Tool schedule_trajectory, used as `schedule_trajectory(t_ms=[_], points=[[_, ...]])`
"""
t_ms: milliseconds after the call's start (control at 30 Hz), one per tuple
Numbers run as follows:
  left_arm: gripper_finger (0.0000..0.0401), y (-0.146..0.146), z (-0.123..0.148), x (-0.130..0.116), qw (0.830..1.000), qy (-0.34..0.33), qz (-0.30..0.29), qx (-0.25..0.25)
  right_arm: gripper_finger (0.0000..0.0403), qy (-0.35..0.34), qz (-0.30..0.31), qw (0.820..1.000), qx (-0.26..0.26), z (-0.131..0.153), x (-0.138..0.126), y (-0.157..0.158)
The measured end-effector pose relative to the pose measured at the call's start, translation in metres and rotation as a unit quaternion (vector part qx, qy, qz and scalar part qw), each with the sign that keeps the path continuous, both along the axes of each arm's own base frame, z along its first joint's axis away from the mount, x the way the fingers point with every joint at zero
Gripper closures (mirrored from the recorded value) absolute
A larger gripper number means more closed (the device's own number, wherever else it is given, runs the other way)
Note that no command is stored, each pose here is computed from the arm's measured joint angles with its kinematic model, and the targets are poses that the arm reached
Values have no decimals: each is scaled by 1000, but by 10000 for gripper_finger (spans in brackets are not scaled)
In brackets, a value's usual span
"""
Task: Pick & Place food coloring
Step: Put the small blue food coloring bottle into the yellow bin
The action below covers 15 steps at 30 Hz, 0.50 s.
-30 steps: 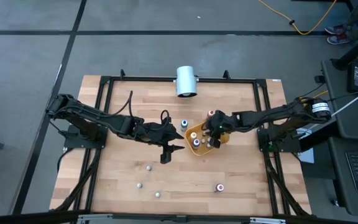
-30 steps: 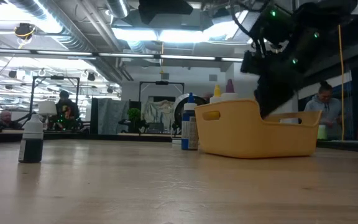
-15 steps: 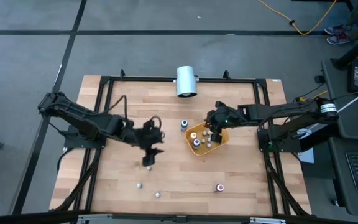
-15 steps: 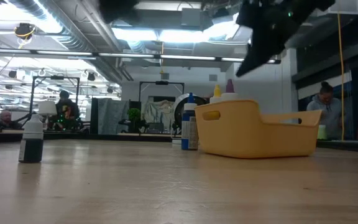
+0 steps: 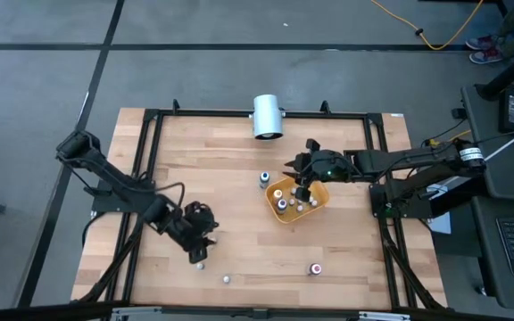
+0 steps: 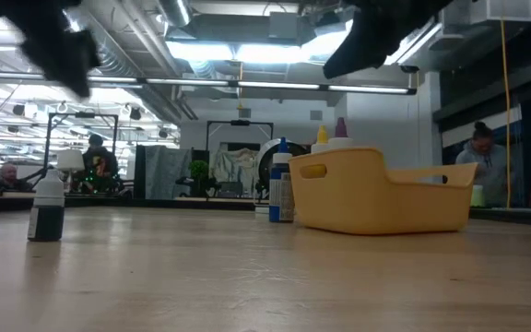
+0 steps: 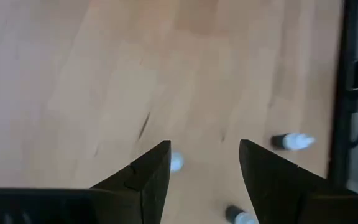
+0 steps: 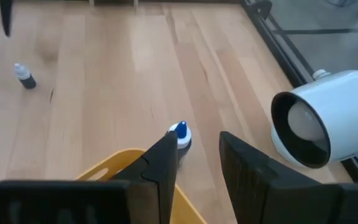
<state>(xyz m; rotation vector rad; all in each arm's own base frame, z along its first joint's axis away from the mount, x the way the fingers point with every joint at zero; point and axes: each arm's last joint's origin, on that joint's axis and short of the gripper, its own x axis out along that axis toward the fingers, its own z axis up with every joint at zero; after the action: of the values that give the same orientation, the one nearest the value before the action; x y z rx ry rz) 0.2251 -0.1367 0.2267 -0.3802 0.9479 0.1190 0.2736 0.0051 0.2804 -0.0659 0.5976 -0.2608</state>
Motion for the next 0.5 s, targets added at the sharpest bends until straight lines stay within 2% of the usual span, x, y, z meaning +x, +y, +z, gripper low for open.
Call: schedule_trajectory(t_ms=[233, 500], points=[[202, -7, -44, -26, 998, 18, 61, -30, 281, -1, 9, 1000, -4, 0, 0, 0], [177, -5, -70, -30, 998, -8, 59, -25, 281, 3, 16, 1000, -13, 0, 0, 0]])
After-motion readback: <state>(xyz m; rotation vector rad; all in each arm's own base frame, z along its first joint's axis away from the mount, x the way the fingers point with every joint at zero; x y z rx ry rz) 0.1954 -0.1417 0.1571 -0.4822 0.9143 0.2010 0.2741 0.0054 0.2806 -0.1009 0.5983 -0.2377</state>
